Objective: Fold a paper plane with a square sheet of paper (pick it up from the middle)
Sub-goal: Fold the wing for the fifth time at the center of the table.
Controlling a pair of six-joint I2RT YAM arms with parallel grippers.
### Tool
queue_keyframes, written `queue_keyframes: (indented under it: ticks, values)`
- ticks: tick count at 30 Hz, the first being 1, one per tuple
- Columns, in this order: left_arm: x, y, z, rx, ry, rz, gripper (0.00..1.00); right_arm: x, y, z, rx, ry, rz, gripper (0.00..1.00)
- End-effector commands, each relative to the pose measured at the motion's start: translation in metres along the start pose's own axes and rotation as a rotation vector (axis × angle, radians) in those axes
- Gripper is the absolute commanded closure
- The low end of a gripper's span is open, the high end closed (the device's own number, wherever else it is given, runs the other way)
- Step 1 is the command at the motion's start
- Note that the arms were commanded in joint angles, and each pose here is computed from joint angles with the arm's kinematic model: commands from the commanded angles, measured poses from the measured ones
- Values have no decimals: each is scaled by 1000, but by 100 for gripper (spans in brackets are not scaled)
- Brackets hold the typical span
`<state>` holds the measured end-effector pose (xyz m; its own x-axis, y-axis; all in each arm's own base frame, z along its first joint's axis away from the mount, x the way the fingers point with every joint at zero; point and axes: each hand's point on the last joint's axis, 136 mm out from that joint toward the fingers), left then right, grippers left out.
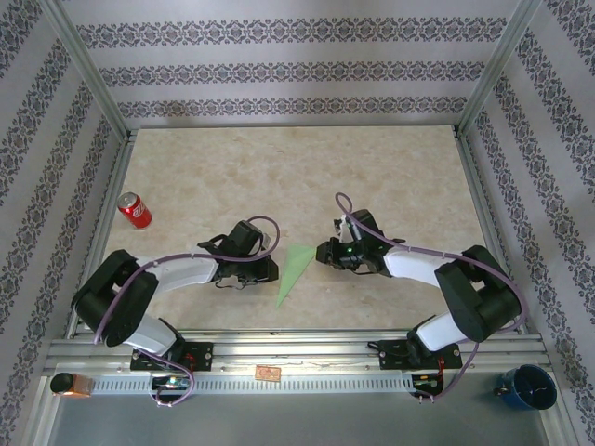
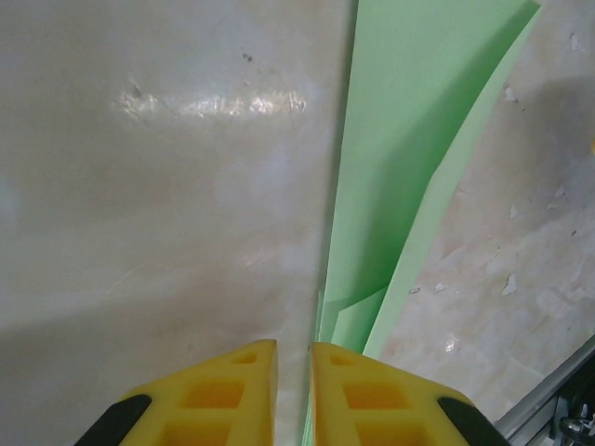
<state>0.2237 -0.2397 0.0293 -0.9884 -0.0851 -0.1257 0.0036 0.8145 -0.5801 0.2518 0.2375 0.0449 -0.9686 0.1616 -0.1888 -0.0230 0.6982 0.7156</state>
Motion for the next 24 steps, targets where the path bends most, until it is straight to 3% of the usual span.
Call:
queue_keyframes:
  ticks: [1, 12, 24]
  values:
    - [-9, -17, 1, 68, -1, 55, 83, 2, -10, -3, 32, -14, 32, 80]
    - [-3, -21, 18, 114, 73, 36, 80, 4, -11, 5, 34, 8, 49, 80]
    - [-3, -29, 19, 169, 70, 20, 78, 10, -12, 13, 38, 34, 56, 79]
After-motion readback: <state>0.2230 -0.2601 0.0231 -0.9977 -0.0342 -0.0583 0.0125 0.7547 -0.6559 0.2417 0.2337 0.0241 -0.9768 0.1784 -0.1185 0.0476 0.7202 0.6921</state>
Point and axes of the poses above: each hand's point on the last joint's axis, 136 mm out from that joint toward the fingers, its own z axis out along the fingers, its own y axis along the line the jaws close on, x = y × z, and after that the axes turned 1 degree about -z, right-handed
